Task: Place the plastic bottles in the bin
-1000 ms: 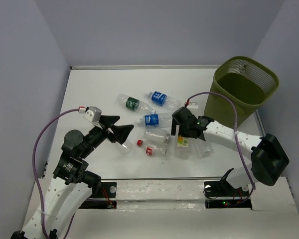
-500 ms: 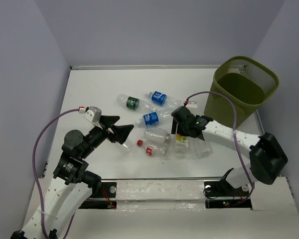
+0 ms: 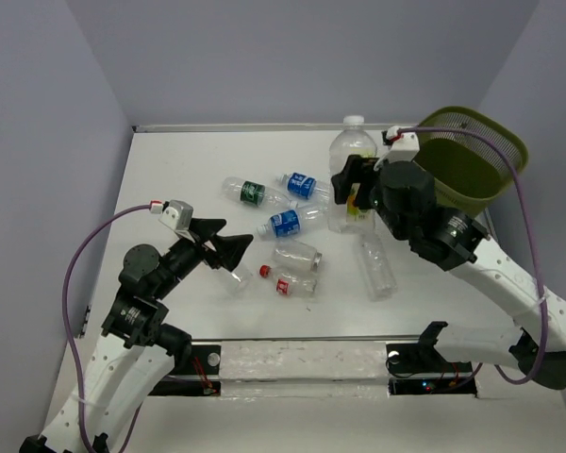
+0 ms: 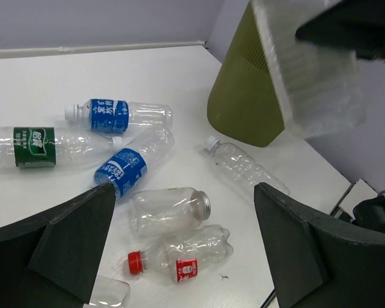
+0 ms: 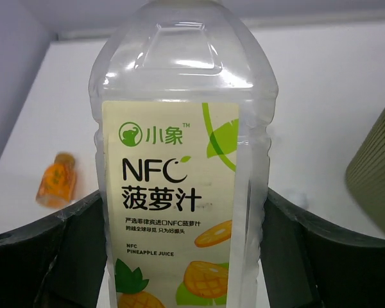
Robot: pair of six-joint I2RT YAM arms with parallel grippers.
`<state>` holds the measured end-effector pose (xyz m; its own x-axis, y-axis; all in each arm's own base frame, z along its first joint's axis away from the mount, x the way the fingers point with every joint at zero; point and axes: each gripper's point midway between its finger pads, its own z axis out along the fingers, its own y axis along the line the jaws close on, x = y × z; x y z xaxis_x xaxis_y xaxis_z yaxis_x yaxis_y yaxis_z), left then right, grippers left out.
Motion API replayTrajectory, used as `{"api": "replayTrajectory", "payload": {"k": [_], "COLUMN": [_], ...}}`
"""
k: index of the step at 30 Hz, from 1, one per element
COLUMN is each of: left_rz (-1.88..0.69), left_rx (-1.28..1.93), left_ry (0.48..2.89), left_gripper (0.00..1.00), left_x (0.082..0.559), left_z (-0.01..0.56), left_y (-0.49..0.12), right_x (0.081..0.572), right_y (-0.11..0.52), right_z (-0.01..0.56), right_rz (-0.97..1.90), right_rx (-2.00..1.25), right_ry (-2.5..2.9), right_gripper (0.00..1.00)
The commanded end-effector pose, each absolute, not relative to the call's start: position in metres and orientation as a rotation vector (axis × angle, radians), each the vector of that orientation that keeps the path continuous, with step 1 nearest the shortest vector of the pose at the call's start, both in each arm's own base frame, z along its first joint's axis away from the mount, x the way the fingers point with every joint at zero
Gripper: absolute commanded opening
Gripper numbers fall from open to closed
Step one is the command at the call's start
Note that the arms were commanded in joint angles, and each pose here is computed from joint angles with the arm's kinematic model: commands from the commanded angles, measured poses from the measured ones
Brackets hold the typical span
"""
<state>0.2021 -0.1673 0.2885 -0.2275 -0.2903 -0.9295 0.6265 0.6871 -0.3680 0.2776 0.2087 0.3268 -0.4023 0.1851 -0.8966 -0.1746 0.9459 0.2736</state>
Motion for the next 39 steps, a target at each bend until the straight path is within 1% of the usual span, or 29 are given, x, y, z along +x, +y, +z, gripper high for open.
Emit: {"api": "replayTrajectory", "payload": {"k": [1, 2, 3, 5, 6, 7, 9, 10, 12, 15, 16, 17, 18, 19, 20, 21, 23, 25, 26, 27, 28, 30, 33, 35, 36, 37, 38, 39], "left_rz": [-0.851, -0.851, -0.85, -0.85, -0.848, -0.846, -0.842, -0.838, -0.832, -0.816, -0.805, -0.787, -0.756, -0.747, -0.74, -0.727, -0.72, -0.691, -0.684, -0.649, -0.64, -0.627, -0.622, -0.62, -0.616, -0.6, -0.59, -0.568], "left_rx": [0.258, 0.258, 0.257, 0.258, 0.256, 0.256, 0.248, 0.245, 0.233, 0.206, 0.188, 0.169, 0.131, 0.111, 0.1, 0.084, 0.066, 0.022, -0.005, -0.045, -0.057, -0.07, -0.069, -0.071, -0.075, -0.094, -0.104, -0.13], "left_ry": [1.538, 1.543, 1.549, 1.558, 1.557, 1.555, 1.551, 1.55, 1.557, 1.555, 1.556, 1.589, 1.595, 1.606, 1.62, 1.632, 1.653, 1.668, 1.682, 1.681, 1.685, 1.713, 1.754, 1.773, 1.78, 1.791, 1.805, 1.814], "left_gripper": [0.99, 0.99, 0.99, 0.99, 0.99, 0.99, 0.98, 0.97, 0.96, 0.95, 0.95, 0.95, 0.95, 0.95, 0.95, 0.95, 0.96, 0.98, 0.99, 0.99, 0.99, 0.99, 0.99, 0.99, 0.99, 0.99, 0.99, 0.99], "left_x": [0.205, 0.206, 0.207, 0.207, 0.207, 0.207, 0.206, 0.207, 0.208, 0.21, 0.212, 0.213, 0.218, 0.22, 0.221, 0.224, 0.227, 0.232, 0.234, 0.239, 0.24, 0.244, 0.247, 0.249, 0.25, 0.252, 0.254, 0.256], "left_z": [0.311, 0.31, 0.309, 0.307, 0.307, 0.308, 0.309, 0.309, 0.307, 0.308, 0.309, 0.302, 0.3, 0.298, 0.295, 0.292, 0.288, 0.285, 0.282, 0.281, 0.281, 0.274, 0.264, 0.26, 0.258, 0.255, 0.251, 0.247], "left_y": [-0.163, -0.163, -0.163, -0.164, -0.163, -0.163, -0.162, -0.161, -0.16, -0.158, -0.155, -0.153, -0.147, -0.145, -0.144, -0.143, -0.142, -0.137, -0.135, -0.129, -0.127, -0.126, -0.129, -0.131, -0.131, -0.128, -0.127, -0.123], "right_x": [0.311, 0.317, 0.33, 0.343, 0.354, 0.36, 0.371, 0.38, 0.389, 0.407, 0.411, 0.414, 0.415, 0.415, 0.415, 0.411, 0.402, 0.395, 0.391, 0.38, 0.378, 0.371, 0.365, 0.357, 0.35, 0.339, 0.331, 0.324], "right_y": [0.135, 0.122, 0.09, 0.05, 0.013, 0.0, -0.026, -0.049, -0.071, -0.091, -0.09, -0.092, -0.092, -0.091, -0.09, -0.084, -0.073, -0.044, -0.031, -0.018, 0.013, 0.037, 0.049, 0.054, 0.074, 0.093, 0.11, 0.12], "right_z": [0.465, 0.479, 0.503, 0.513, 0.514, 0.515, 0.509, 0.498, 0.49, 0.462, 0.455, 0.444, 0.438, 0.436, 0.435, 0.44, 0.453, 0.469, 0.466, 0.474, 0.464, 0.446, 0.411, 0.405, 0.39, 0.388, 0.362, 0.35], "right_rz": [0.077, 0.037, -0.027, -0.131, -0.218, -0.243, -0.303, -0.37, -0.411, -0.407, -0.404, -0.43, -0.437, -0.437, -0.431, -0.389, -0.323, -0.241, -0.217, -0.177, -0.115, -0.077, -0.079, -0.023, 0.071, 0.185, 0.25, 0.301], "right_rx": [0.139, 0.168, 0.267, 0.346, 0.423, 0.44, 0.475, 0.508, 0.525, 0.521, 0.514, 0.517, 0.511, 0.501, 0.492, 0.48, 0.425, 0.364, 0.328, 0.303, 0.239, 0.187, 0.203, 0.194, 0.147, 0.076, 0.032, 0.002], "right_ry": [1.501, 1.457, 1.375, 1.327, 1.29, 1.27, 1.261, 1.273, 1.263, 1.307, 1.321, 1.339, 1.352, 1.362, 1.372, 1.38, 1.381, 1.358, 1.38, 1.364, 1.394, 1.458, 1.556, 1.594, 1.643, 1.656, 1.734, 1.774], "right_gripper": [0.38, 0.38, 0.38, 0.38, 0.38, 0.38, 0.38, 0.38, 0.38, 0.38, 0.4, 0.55, 0.69, 0.8, 0.86, 0.91, 0.96, 0.97, 0.97, 0.97, 0.97, 0.98, 0.98, 0.94, 0.91, 0.89, 0.87, 0.87]}}
